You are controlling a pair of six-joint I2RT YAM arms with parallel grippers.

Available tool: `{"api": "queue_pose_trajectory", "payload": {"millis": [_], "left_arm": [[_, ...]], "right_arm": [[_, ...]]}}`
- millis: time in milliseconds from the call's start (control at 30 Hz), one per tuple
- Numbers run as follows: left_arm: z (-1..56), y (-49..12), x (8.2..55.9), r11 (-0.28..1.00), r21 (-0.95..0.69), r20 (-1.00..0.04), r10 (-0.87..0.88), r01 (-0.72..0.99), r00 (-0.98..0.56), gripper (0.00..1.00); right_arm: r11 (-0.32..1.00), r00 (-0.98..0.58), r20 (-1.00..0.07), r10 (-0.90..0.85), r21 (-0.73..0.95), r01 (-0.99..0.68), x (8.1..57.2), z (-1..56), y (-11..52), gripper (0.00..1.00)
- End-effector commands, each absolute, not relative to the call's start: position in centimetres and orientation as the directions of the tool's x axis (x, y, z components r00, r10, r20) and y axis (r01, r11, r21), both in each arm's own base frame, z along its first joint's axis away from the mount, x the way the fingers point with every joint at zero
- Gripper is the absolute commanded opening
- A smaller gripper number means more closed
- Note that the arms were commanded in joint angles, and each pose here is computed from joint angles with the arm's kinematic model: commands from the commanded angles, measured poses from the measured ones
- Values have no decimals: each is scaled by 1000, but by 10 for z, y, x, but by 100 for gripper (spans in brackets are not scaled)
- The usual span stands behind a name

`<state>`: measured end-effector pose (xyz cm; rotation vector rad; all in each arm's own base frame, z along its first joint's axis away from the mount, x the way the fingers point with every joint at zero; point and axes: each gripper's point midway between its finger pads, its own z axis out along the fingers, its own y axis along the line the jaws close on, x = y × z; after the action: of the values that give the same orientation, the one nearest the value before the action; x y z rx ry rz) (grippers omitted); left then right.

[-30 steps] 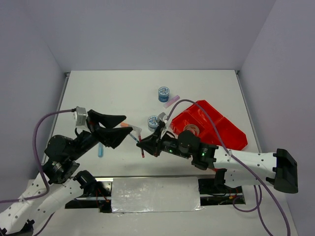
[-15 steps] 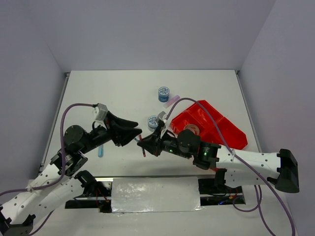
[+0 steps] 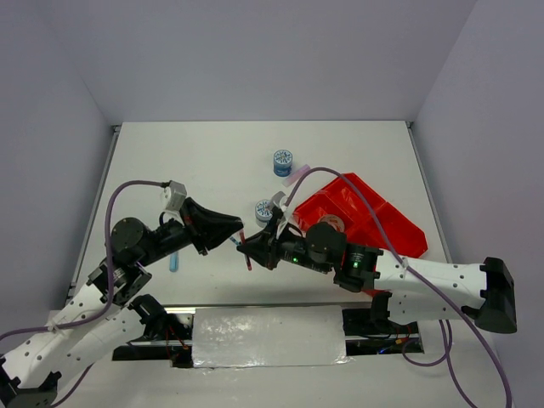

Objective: Sort the stationery into containers
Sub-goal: Close the pen cap on the pen.

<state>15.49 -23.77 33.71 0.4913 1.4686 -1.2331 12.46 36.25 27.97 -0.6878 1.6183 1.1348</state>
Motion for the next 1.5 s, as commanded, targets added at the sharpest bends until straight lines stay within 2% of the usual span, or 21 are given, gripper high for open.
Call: {"api": "queue_pose_trajectory", "payload": {"millis": [0,267,633,733,1000,1300,1467], "left_arm": [[341,-242,151,341,-382,-909,-306,859,-283,17],[319,-243,146,324,-397,-907,-282,859,-313,0],[283,-246,141,290,-453,-881,-289,843,-374,0],[273,-249,141,291,-469,-878,-256,834,-405,0],[233,-255,143,326,-524,-852,-199,787,-485,0],[186,-271,139,359,-566,-819,-139,742,-557,0],[171,-275,137,385,-580,-804,-129,717,-581,0]], "right_arm": [[362,-289,-943,164,330,-872,123,322,365,0],[388,-225,-945,238,304,-870,132,359,358,0],[410,-87,-879,468,304,-860,149,449,347,0],[386,-41,-898,437,229,-894,143,462,356,0],[417,58,-906,419,135,-899,144,500,352,0],[389,117,-826,552,131,-912,134,561,329,0],[421,203,-812,547,58,-905,135,582,325,0]]}}
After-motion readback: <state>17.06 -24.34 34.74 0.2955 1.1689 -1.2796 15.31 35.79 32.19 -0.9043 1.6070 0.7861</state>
